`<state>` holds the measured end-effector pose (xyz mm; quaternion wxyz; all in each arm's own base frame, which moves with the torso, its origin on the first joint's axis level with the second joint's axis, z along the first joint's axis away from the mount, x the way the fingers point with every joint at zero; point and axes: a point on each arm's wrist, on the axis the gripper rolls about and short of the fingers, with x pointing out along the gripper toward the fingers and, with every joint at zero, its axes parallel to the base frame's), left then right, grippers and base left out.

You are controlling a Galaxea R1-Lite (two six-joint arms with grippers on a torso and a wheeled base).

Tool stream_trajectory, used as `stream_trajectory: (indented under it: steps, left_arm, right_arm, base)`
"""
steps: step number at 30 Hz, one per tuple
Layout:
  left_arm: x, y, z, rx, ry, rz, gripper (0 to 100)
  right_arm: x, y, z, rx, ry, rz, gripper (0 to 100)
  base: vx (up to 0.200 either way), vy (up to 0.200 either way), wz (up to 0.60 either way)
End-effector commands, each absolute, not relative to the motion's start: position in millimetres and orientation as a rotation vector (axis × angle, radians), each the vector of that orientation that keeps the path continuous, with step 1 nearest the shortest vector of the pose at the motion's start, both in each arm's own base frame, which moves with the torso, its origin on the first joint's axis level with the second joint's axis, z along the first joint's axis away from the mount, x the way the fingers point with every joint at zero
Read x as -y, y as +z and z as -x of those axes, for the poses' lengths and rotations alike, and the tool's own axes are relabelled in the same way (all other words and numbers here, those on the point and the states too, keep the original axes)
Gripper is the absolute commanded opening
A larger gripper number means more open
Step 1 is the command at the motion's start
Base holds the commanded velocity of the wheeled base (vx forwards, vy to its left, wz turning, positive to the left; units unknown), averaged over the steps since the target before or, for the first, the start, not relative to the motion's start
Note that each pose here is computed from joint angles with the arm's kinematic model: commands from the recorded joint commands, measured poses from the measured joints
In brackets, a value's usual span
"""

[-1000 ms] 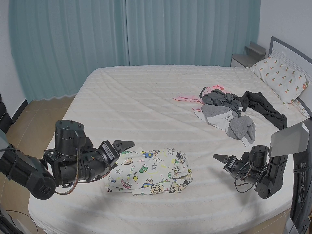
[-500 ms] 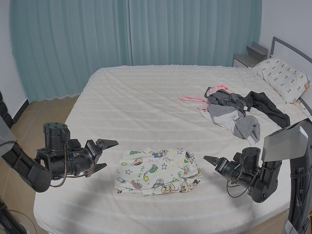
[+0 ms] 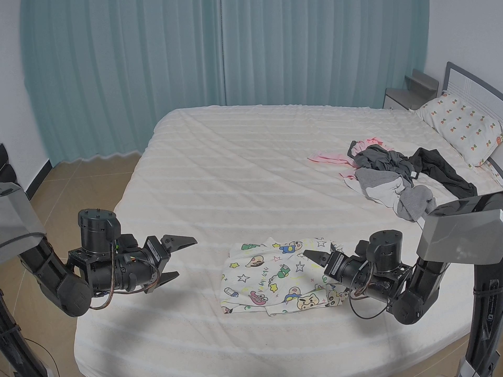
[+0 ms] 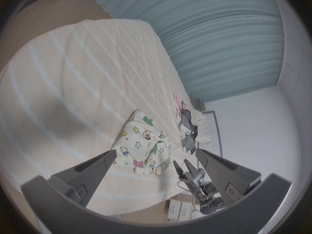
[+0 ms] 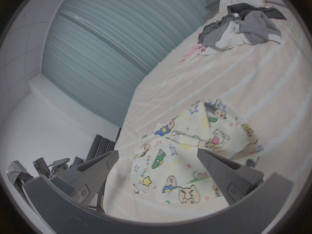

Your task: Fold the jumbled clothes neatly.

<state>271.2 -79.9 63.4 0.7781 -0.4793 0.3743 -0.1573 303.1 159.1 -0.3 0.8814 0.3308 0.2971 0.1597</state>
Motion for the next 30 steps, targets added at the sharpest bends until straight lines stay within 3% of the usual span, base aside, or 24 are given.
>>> stream_trajectory:
  steps: [1,10,25,26,30]
  left_arm:
    - [74,41,-270,-0.851,-0.357,1.052,100]
    - [75,24,-273,-0.823,-0.371,1.046,100]
    - [75,19,-274,-0.833,-0.368,1.04,100]
    - [75,19,-274,-0.833,-0.368,1.04,100]
    - [76,19,-273,-0.834,-0.367,1.038,100]
  right_arm:
    - [-182,9,-327,-0.597,0.347,-0.577,100]
    - [-182,-6,-340,-0.593,0.342,-0.277,100]
    - [-193,-44,-346,-0.653,0.357,-0.155,100]
    - [-193,-44,-346,-0.653,0.357,-0.155,0]
    - [-193,-43,-346,-0.649,0.36,-0.145,0]
  base:
    - [0.0,0.0,0.0]
    - [0.0,0.0,0.0]
    - [0.0,0.0,0.0]
    - [0.0,0.0,0.0]
    - [0.0,0.0,0.0]
